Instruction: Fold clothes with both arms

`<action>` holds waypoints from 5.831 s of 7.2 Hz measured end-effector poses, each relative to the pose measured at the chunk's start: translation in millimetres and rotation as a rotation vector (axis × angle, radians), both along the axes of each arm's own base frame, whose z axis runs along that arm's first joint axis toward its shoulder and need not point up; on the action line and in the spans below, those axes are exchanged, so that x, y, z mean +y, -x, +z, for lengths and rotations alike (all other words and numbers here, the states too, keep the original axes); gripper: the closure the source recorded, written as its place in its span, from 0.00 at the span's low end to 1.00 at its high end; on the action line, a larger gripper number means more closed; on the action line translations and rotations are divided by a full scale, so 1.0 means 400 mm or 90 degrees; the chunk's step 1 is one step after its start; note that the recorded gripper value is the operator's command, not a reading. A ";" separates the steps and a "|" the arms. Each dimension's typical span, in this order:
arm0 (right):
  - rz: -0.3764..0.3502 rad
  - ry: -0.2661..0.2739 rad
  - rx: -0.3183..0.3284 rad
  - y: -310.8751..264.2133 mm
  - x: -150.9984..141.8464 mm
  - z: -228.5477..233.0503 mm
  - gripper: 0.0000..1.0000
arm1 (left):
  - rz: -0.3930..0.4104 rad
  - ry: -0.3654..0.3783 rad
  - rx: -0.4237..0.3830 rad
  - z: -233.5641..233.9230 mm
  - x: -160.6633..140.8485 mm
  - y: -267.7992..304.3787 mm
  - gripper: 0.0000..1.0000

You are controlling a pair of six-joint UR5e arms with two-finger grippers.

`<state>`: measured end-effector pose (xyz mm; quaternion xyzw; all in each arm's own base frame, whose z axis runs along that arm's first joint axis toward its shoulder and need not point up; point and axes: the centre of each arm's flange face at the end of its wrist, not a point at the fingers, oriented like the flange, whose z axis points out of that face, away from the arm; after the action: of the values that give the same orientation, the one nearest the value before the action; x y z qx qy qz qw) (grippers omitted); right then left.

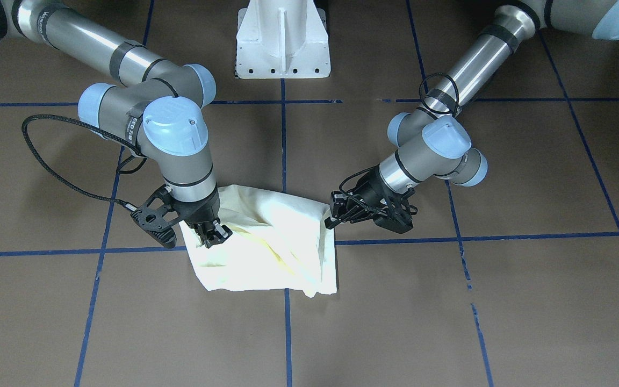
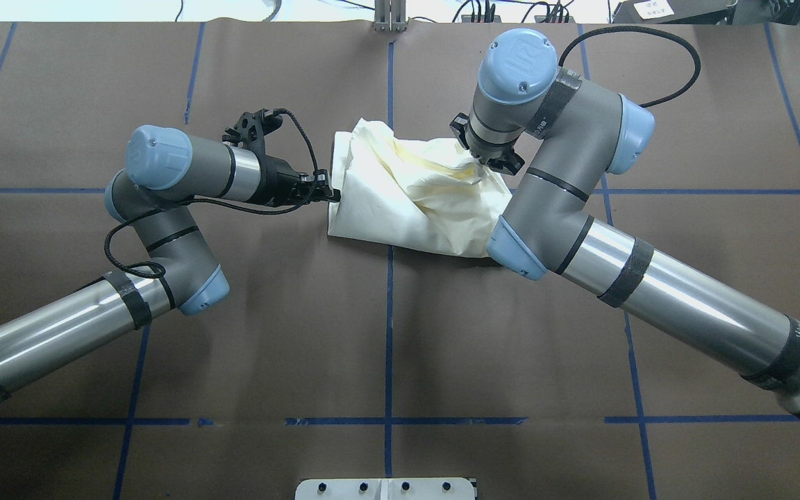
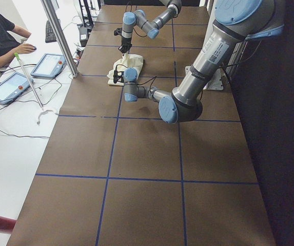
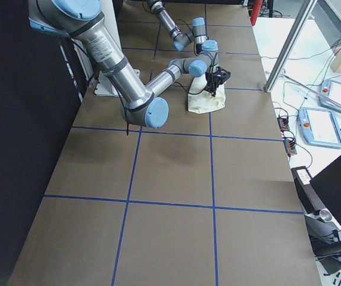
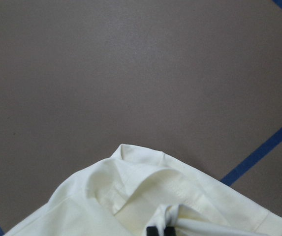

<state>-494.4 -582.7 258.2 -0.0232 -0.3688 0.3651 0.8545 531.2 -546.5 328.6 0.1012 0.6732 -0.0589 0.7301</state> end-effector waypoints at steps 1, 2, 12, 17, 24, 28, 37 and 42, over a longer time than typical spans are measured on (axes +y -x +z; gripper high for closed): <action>0.000 0.000 0.000 0.000 0.000 0.000 1.00 | 0.002 0.002 0.001 -0.007 -0.001 -0.012 1.00; 0.000 0.000 -0.001 0.000 0.000 -0.001 1.00 | 0.014 0.002 0.004 -0.010 0.009 -0.026 1.00; -0.031 -0.027 -0.029 -0.096 -0.085 -0.075 0.00 | 0.185 0.074 0.152 -0.114 0.170 0.057 1.00; -0.062 -0.031 -0.051 -0.065 -0.051 -0.113 0.00 | 0.091 0.123 0.105 -0.174 0.161 -0.061 1.00; -0.064 -0.030 -0.048 -0.059 -0.046 -0.103 0.00 | 0.065 0.160 0.030 -0.048 0.222 -0.025 1.00; -0.094 -0.025 -0.051 0.014 0.030 -0.092 1.00 | 0.034 0.164 -0.008 -0.197 0.227 0.004 1.00; -0.177 -0.105 0.051 0.114 -0.100 0.034 1.00 | -0.019 0.140 0.001 -0.217 0.137 0.116 1.00; -0.188 -0.113 0.044 -0.116 -0.285 0.107 1.00 | -0.053 0.143 -0.008 -0.240 0.088 0.052 1.00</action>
<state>-448.1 -696.6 301.0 0.0112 -0.3626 0.2020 0.9097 510.3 -511.2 232.6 0.0471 0.6529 -0.1633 0.7381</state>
